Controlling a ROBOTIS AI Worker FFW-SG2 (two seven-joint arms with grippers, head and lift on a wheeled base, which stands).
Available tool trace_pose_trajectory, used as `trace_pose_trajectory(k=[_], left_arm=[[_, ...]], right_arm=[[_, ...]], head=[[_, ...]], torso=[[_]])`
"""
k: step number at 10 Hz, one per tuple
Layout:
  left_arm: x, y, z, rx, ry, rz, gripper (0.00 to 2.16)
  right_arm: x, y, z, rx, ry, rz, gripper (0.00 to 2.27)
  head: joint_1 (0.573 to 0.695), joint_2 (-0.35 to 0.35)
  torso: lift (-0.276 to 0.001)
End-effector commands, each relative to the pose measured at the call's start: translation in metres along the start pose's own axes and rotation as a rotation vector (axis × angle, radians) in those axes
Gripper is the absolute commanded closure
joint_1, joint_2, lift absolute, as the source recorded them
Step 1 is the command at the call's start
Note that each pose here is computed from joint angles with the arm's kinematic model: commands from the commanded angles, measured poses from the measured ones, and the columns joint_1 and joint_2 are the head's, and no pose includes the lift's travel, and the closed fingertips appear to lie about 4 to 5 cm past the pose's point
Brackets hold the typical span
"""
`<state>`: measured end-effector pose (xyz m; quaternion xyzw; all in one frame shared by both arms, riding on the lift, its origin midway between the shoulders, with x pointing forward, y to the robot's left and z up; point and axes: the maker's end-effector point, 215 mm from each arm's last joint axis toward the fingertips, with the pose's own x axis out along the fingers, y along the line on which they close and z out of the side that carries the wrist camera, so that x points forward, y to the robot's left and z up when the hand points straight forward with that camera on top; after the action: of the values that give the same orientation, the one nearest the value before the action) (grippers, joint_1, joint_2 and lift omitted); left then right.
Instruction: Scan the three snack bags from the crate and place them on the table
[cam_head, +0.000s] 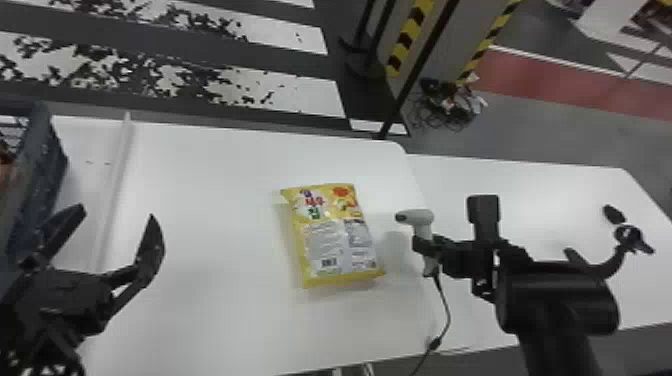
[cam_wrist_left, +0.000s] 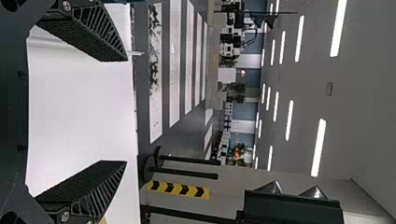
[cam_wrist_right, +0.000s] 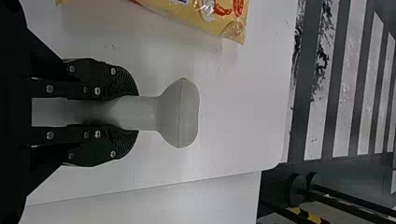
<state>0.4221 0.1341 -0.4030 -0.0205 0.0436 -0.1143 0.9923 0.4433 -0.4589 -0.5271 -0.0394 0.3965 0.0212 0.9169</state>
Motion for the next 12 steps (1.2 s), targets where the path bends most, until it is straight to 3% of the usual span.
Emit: trace_pose_trajectory(k=[1, 3, 5, 6, 7, 8, 12], left_arm=[[0.0, -0.002, -0.001, -0.004, 0.003, -0.001, 0.09], [-0.003, -0.002, -0.001, -0.006, 0.001, -0.001, 0.09], [-0.007, -0.003, 0.001, -0.009, -0.001, 0.0, 0.09], [-0.01, -0.002, 0.002, -0.011, -0.003, 0.003, 0.09], [-0.011, -0.003, 0.003, -0.012, -0.004, 0.003, 0.09], [-0.014, -0.002, 0.004, -0.014, -0.006, 0.005, 0.09], [-0.017, -0.003, 0.007, -0.015, -0.013, 0.004, 0.09]], right_arm=[[0.006, 0.001, -0.007, 0.003, 0.007, 0.007, 2.25], [0.011, 0.007, -0.012, -0.004, 0.019, 0.014, 2.18], [0.014, 0.01, -0.021, 0.003, 0.035, 0.016, 1.84], [0.014, 0.011, -0.026, 0.007, 0.045, 0.017, 1.53], [0.014, 0.012, -0.029, 0.013, 0.048, 0.019, 0.62], [0.011, 0.011, -0.029, 0.019, 0.05, 0.017, 0.03], [-0.033, 0.018, -0.01, 0.063, -0.003, 0.032, 0.05]], head=[[0.695, -0.35], [0.695, -0.35], [0.695, -0.35], [0.695, -0.35], [0.695, -0.35], [0.695, -0.35], [0.695, -0.35]], torso=[[-0.062], [-0.062], [-0.062], [-0.062], [-0.062], [-0.062], [-0.062]])
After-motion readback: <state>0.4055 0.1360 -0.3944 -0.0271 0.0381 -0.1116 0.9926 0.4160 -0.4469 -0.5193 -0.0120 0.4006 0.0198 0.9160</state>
